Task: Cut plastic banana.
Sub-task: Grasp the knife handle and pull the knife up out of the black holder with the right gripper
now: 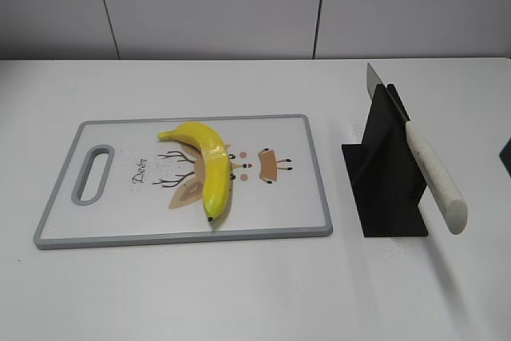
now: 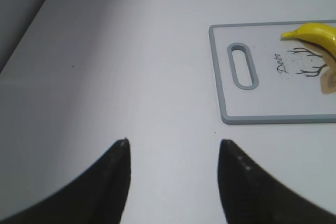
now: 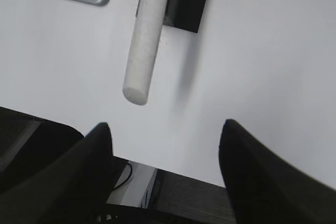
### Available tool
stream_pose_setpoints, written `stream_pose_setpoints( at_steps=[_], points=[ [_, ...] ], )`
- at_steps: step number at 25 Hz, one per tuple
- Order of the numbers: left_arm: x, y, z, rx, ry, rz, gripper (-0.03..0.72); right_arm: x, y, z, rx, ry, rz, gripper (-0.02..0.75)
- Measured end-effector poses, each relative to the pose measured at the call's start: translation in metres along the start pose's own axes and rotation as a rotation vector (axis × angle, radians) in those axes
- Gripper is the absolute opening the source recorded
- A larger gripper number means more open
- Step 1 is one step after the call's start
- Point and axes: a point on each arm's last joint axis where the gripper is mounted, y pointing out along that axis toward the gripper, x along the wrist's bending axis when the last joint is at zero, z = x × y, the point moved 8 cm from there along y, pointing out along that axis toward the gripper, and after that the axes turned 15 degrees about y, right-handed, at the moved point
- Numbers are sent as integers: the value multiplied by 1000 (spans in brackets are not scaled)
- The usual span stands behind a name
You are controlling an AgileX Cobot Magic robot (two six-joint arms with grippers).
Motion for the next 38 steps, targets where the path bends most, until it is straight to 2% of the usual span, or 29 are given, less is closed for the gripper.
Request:
stream_pose_setpoints(
  at_steps=[6,20,27,29,31,38],
  points=[
    [0,0,0,0,0,0,499,13,34,-22,87,29,-4,486],
    [0,0,0,0,0,0,499,9,125,-27,299,115,81,479],
    [0,0,0,0,0,0,499,10,131,-25,322,179,85,361],
    [0,0,0,0,0,0,499,13,131,-24,328,201,71,293],
    [0,0,0,0,0,0,499,15,131,-22,338,214,67,171],
    [0,0,0,0,0,0,499,18,125,-18,360,236,51,176]
  ],
)
